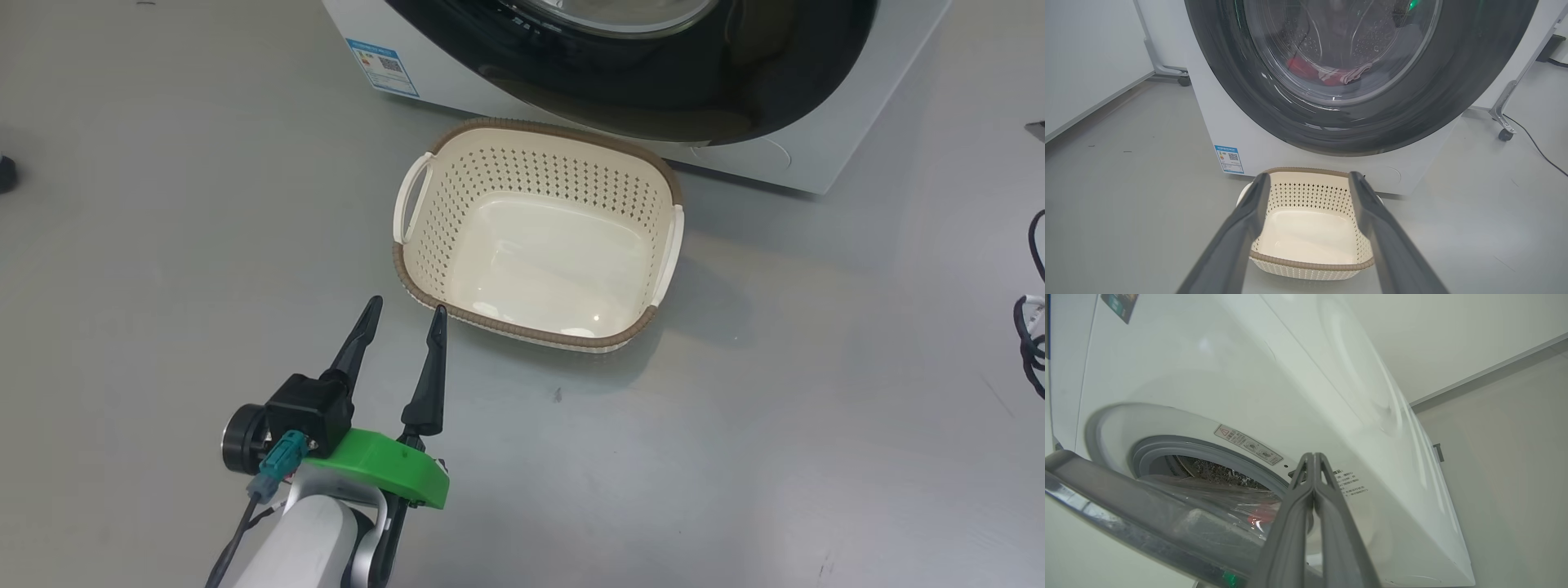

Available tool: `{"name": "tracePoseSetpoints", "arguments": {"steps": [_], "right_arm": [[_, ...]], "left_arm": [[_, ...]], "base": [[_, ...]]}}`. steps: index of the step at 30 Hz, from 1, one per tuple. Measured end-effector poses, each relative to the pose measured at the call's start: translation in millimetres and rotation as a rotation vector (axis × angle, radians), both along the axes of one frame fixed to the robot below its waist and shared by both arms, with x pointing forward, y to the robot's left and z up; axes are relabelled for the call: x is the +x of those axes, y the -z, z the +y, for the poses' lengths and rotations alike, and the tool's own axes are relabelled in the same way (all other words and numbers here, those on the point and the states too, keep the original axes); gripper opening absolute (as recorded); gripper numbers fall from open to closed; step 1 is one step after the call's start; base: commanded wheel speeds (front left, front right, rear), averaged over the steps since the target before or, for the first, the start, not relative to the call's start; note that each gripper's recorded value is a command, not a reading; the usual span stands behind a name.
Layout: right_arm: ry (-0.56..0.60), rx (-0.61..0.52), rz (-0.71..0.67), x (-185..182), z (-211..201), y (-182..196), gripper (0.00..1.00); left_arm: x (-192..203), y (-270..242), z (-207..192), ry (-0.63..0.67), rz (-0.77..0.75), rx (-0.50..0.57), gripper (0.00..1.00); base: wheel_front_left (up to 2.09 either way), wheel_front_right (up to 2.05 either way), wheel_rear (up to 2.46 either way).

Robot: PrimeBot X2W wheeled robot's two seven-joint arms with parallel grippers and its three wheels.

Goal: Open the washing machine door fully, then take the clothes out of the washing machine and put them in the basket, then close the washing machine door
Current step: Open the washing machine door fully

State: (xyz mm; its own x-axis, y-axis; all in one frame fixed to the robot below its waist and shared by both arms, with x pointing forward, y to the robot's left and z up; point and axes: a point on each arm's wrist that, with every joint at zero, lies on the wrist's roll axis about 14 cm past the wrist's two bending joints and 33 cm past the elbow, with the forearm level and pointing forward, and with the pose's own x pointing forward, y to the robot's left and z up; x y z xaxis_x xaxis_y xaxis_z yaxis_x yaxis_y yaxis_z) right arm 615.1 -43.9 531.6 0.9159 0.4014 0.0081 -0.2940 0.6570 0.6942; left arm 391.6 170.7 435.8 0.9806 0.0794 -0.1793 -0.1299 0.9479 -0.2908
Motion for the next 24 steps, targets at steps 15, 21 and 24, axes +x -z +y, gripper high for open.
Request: {"name": "tracePoseSetpoints", "arguments": {"steps": [15, 21, 24], "right_arm": [[-0.106, 0.297, 0.268, 20.9, 45.1, 16.8, 0.0], [-0.172, 0.439, 0.375, 20.3, 67.8, 19.4, 0.0], [-0.195, 0.476, 0.422, 19.2, 72.7, 22.7, 0.0]], "left_arm": [[-2.0, 6.0, 5.2, -0.019, 0.023, -0.007, 1.0], [-3.8, 7.1, 8.0, -0.03, 0.029, -0.009, 1.0], [-4.4, 6.9, 8.7, -0.032, 0.029, -0.008, 1.0]], "base": [[0.0, 0.0, 0.0], [0.0, 0.0, 0.0], [0.0, 0.0, 0.0]]}}
